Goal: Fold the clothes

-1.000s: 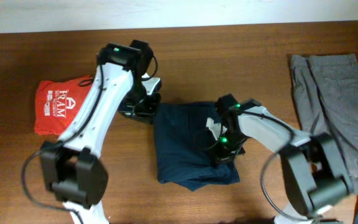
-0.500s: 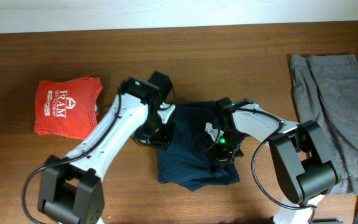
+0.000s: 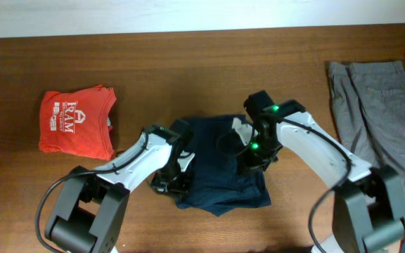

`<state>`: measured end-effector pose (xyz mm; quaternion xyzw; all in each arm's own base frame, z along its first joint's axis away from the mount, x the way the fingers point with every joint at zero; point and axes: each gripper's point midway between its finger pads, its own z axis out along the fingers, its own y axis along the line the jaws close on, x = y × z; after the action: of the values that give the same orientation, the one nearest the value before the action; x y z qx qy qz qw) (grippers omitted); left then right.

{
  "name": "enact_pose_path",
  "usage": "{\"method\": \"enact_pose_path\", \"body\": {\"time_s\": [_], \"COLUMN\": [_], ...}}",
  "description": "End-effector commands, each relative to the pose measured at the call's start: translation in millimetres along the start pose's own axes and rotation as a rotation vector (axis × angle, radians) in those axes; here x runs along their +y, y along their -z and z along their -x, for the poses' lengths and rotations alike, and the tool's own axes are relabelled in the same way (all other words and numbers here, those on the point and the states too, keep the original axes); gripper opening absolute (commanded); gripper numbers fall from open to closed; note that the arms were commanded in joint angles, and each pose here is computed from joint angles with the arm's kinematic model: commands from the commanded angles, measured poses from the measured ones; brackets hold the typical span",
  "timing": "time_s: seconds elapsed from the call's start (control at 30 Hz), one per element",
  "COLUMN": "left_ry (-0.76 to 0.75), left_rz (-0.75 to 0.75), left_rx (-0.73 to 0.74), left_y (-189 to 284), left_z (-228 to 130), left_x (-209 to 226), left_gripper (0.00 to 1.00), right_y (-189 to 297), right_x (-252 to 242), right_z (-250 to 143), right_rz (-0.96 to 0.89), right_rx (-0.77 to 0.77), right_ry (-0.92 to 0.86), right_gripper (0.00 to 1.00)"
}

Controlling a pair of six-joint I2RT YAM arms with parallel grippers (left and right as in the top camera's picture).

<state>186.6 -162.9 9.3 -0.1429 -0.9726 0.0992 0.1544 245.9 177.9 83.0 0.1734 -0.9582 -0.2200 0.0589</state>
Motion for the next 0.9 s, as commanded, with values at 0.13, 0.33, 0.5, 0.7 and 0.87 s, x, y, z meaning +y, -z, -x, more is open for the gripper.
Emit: {"method": "enact_pose_path", "body": {"time_s": [0.13, 0.33, 0.5, 0.7, 0.87], "left_ry": [0.013, 0.012, 0.012, 0.013, 0.012], "left_rz": [0.028, 0.028, 0.028, 0.028, 0.028], "left_rx": [0.017, 0.016, 0.018, 0.018, 0.018], "left_y": [-15.6, -15.7, -15.7, -15.7, -15.7], "left_z": [-1.9, -1.5, -2.0, -2.0, -2.1], "left_x": [8.6, 8.5, 8.6, 8.6, 8.6], "left_gripper": [0.09, 0.09, 0.09, 0.09, 0.09], "right_y": [1.0, -24.3, -39.3, -3.3, 34.4], "right_x": [-9.3, -38.3, -89.3, -154.8, -175.9], "right_z": [36.9, 71.5, 84.0, 97.5, 106.8], "right_rz": [-0.069, -0.160, -0.342, -0.483, -0.470], "right_rx": [-0.127, -0.179, -0.181, -0.296, -0.347], "right_ry": [0.063, 0.076, -0.002, -0.221, -0.297], "right_gripper": [0.05, 0.04, 0.04, 0.04, 0.04]}}
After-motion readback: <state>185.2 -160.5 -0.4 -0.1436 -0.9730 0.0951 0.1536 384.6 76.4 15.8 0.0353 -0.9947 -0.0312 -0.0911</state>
